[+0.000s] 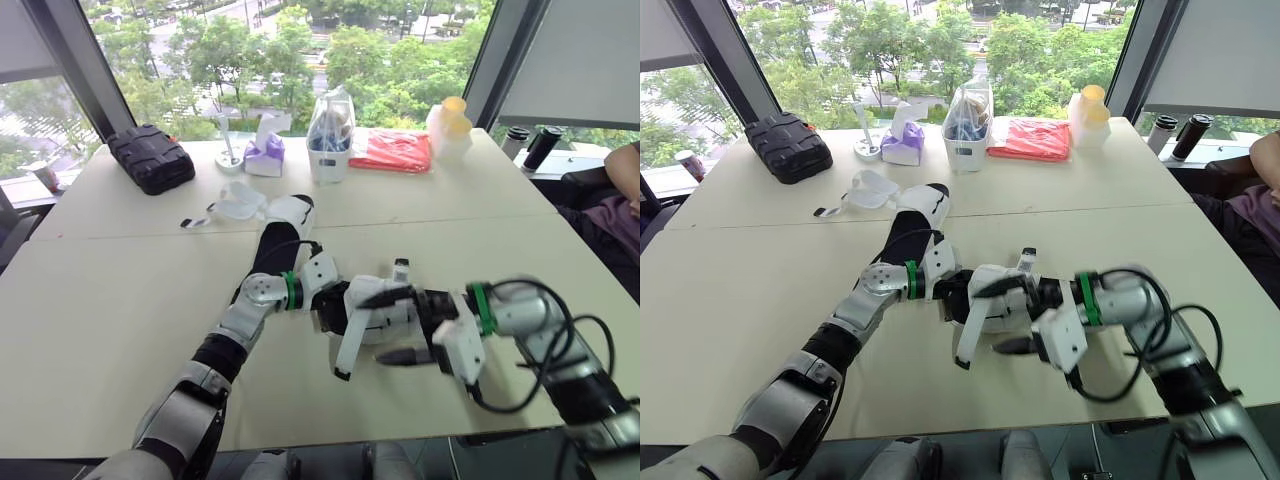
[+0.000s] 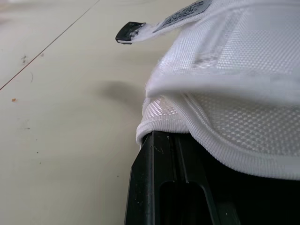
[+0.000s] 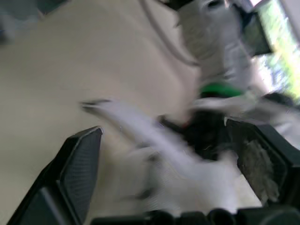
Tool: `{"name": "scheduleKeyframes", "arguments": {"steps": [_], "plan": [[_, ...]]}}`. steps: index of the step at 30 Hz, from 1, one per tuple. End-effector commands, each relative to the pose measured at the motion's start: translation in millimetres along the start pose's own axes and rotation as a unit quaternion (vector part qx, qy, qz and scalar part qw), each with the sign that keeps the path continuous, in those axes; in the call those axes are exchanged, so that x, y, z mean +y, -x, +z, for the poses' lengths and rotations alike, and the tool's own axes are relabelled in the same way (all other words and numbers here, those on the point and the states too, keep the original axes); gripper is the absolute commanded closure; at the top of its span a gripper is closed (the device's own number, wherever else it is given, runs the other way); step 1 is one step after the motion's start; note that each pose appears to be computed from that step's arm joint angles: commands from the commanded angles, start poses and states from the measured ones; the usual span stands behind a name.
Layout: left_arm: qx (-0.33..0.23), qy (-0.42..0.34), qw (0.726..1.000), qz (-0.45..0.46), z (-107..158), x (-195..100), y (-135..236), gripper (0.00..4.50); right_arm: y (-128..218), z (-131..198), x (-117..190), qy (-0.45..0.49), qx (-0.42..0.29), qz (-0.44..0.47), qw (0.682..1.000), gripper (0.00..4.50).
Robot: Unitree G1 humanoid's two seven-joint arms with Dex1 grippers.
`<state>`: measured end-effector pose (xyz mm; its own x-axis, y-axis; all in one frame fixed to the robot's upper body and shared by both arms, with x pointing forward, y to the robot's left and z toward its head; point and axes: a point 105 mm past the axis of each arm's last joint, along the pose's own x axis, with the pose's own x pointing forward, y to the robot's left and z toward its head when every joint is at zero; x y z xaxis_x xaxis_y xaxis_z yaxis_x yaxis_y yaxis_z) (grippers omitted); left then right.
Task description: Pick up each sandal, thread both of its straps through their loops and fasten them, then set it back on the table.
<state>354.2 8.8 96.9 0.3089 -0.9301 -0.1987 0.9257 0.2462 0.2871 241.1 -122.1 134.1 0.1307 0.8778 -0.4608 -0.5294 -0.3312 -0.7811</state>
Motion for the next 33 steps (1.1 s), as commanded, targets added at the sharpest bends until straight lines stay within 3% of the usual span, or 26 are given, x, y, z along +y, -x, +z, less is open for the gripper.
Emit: {"name": "scheduleKeyframes", "arguments": {"steps": [1, 3, 6, 9, 11, 14, 18, 21, 23, 27, 33], "plan": [[0.001, 0.001, 1.000, 0.008, -2, 3, 4, 4.50, 19, -3, 0, -0.020, 0.059, -0.062, 0.996, 0.24], [-0.003, 0.003, 1.000, 0.005, -1, 1, 4, 4.50, 30, -11, 4, -0.095, 0.085, -0.139, 0.982, 0.24], [-0.008, 0.007, 1.000, -0.006, 1, -4, 3, 4.50, 36, -3, 0, -0.237, 0.065, -0.256, 0.935, 0.24], [-0.010, 0.011, 1.000, -0.026, 2, -11, 3, 4.50, 22, 21, 18, -0.428, 0.024, -0.260, 0.865, 0.24], [-0.006, 0.005, 0.999, -0.032, 1, -14, 2, 4.50, 12, 37, 23, -0.505, -0.005, -0.252, 0.826, 0.24], [-0.004, 0.004, 1.000, -0.031, 1, -14, -1, 4.50, 3, 40, 27, -0.574, -0.015, -0.261, 0.776, 0.24], [-0.003, 0.002, 1.000, -0.030, 2, -13, -2, 4.50, -13, 50, 50, -0.662, -0.030, -0.207, 0.720, 0.24], [-0.002, 0.001, 1.000, -0.029, 3, -12, -3, 4.50, -19, 44, 63, -0.725, -0.040, -0.191, 0.660, 0.24], [0.001, -0.004, 1.000, -0.030, 2, -12, -3, 4.50, -23, 36, 73, -0.748, -0.024, -0.184, 0.638, 0.24], [0.005, -0.003, 1.000, -0.030, 0, -13, -2, 4.50, -18, 20, 58, -0.797, -0.097, -0.205, 0.559, 0.24], [0.003, -0.003, 1.000, -0.031, 0, -15, -5, 4.50, -32, 17, 47, -0.812, -0.127, -0.163, 0.547, 0.24]]}}
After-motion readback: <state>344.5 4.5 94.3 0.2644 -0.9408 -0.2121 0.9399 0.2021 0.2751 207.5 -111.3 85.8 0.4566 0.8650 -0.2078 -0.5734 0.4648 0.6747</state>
